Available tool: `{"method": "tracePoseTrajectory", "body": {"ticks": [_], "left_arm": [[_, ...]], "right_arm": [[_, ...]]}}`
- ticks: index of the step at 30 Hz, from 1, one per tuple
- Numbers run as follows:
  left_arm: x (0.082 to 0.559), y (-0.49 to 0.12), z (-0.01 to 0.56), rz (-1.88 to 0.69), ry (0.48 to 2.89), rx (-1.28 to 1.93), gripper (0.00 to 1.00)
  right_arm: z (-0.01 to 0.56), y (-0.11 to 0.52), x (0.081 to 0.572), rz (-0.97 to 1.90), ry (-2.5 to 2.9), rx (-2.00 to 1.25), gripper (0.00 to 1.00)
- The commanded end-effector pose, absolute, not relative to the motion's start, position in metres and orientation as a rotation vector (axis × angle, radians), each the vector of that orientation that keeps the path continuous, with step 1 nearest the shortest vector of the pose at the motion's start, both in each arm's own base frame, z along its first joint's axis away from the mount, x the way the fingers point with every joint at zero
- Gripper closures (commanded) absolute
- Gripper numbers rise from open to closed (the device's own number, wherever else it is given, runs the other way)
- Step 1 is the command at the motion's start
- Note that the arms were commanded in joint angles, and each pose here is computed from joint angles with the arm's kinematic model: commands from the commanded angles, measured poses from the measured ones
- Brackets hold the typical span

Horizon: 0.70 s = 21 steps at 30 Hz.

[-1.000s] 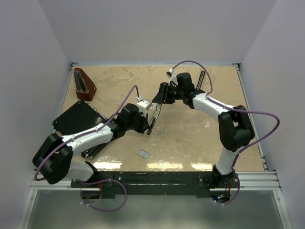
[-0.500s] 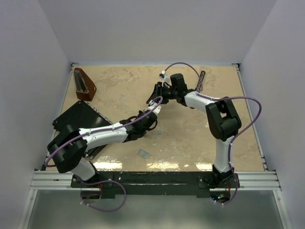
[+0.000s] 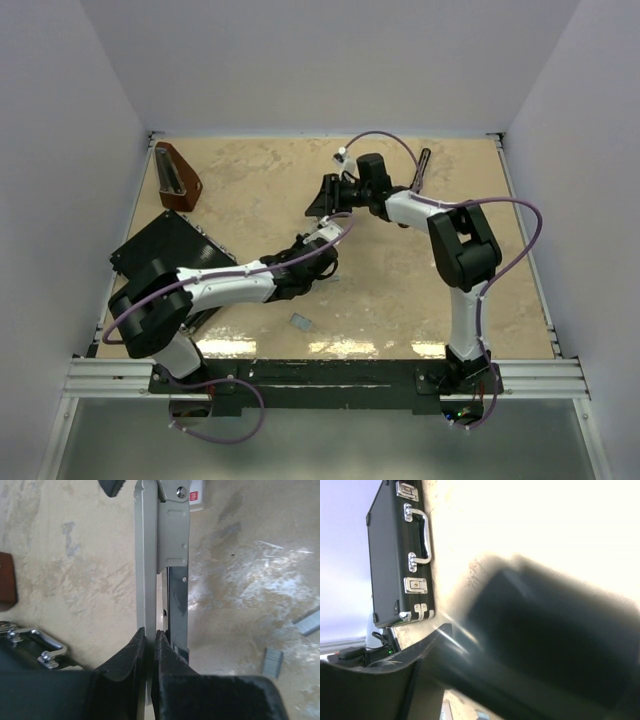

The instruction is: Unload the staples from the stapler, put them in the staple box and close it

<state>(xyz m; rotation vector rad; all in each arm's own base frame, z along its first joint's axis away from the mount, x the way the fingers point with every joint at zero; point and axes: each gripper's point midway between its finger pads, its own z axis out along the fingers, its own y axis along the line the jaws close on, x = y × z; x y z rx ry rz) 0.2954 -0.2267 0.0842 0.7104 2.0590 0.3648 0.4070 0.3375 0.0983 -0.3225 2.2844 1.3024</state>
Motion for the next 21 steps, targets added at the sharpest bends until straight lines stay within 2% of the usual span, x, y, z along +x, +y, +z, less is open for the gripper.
{"method": "tracePoseTrajectory", "body": {"ticks": [1,3,9,10,15,21], "left_arm": [[0.295,-0.273,0.131,-0.035,1.979,0.587,1.0],[0.288,-0.284,0.133,-0.189,2.013,0.552,1.0],[0.295,-0.287,0.151,-0.52,2.099,0.41,1.0],[0.295,-0.29,0.155,-0.566,2.09,0.403,1.0],[0.286,-0.304,0.181,-0.779,2.033,0.381,1.0],[0.277,-0.307,0.199,-0.987,2.007,0.336,1.0]], "right_arm": [[0.143,0.343,0.428,1.295,2.208,-0.315,0.39],[0.157,0.343,0.431,1.285,2.196,-0.31,0.37],[0.179,0.326,0.414,1.204,2.216,-0.272,0.21],[0.186,0.323,0.411,1.205,2.203,-0.27,0.15],[0.226,0.309,0.395,1.165,2.156,-0.246,0.05],[0.249,0.286,0.38,1.048,2.187,-0.205,0.02]]}}
